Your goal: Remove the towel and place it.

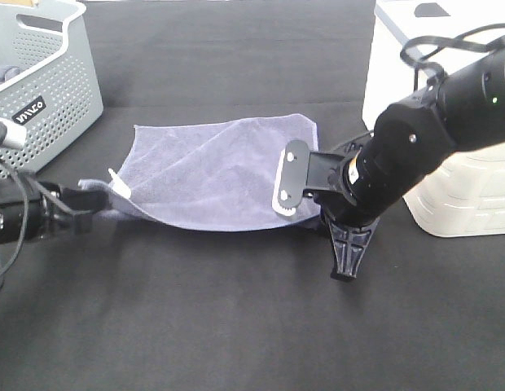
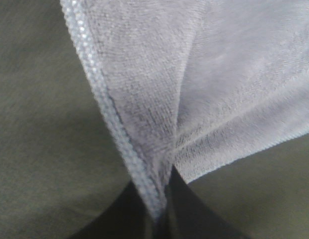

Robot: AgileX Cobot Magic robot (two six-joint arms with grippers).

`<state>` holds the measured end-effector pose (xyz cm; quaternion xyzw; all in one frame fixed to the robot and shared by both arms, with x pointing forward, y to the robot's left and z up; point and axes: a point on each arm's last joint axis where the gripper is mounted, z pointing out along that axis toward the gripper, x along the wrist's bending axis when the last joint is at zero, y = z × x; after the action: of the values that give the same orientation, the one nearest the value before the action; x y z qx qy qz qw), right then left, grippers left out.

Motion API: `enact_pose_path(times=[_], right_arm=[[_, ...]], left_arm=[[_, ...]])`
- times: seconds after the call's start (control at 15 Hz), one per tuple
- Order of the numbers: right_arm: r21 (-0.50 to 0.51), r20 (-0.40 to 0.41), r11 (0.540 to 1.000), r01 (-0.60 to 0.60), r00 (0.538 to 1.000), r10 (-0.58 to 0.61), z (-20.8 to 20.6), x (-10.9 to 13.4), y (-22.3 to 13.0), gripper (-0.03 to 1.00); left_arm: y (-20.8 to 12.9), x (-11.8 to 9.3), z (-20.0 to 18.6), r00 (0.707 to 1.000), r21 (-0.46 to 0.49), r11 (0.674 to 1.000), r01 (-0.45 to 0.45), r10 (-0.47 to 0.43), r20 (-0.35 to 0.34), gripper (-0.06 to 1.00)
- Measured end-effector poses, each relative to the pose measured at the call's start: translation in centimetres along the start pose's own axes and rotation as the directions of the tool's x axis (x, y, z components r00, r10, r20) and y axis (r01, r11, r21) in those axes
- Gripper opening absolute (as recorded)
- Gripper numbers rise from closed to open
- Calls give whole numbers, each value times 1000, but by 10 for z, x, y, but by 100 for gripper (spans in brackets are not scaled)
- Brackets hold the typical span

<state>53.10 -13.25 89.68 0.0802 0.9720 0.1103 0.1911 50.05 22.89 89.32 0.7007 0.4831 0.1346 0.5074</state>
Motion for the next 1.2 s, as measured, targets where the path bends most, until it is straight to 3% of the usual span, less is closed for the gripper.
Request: enact_pose_path(times=[0.13, 0.2, 0.27, 0.4, 0.47, 0.53, 0.6, 0.67, 0.87, 0.93, 1.0, 1.07, 1.2], right_arm=[[-8, 6, 999, 36, 999, -36, 1, 0, 0, 2], [-15, 14, 998, 62, 998, -62, 1, -1, 1, 7], [-15, 15, 997, 78, 997, -78, 1, 0, 1, 18], [-15, 14, 996, 93, 996, -93, 1, 0, 1, 45], [-16, 14, 996, 93, 996, -93, 1, 0, 1, 52], [-11, 8, 996, 91, 996, -91, 1, 0, 0, 55], [-11, 8, 996, 91, 996, -91, 1, 0, 0, 55], [21, -24, 996, 82, 996, -81, -11, 1, -2, 57], [15, -24, 999, 42, 999, -41, -37, -2, 0, 58], [-3, -9, 1000, 17, 1000, -17, -63, -4, 1, 58], [-3, -9, 1000, 17, 1000, -17, -63, -4, 1, 58], [-48, 44, 999, 10, 999, -8, -87, -8, 4, 58], [-118, 128, 993, 13, 992, 2, -109, -14, 7, 58]], left_arm=[[-4, -1, -2, 1000, 12, 1000, 7, -7, -2, 0], [-4, -1, -2, 1000, 13, 1000, 8, -8, -2, 0], [-4, -1, -2, 1000, 12, 1000, 8, -8, -2, 6], [-4, -1, -2, 1000, 12, 1000, 21, -21, -2, 30], [-4, -1, -2, 1000, 12, 1000, 27, -27, -2, 47], [-4, -1, -2, 1000, 12, 1000, 29, -29, -2, 62], [-4, -1, -2, 1000, 12, 1000, 29, -29, -2, 62], [-1, -2, -4, 999, 16, 999, 33, -33, -1, 78], [6, -4, -12, 998, 25, 999, 49, -48, -35, 81], [17, -7, -26, 994, 39, 997, 62, -58, -96, 81], [17, -7, -26, 994, 39, 997, 62, -58, -96, 81], [31, -13, -43, 985, 18, 996, 82, -78, -152, 81], [52, -19, -58, 980, -40, 997, 66, -72, -183, 81]])
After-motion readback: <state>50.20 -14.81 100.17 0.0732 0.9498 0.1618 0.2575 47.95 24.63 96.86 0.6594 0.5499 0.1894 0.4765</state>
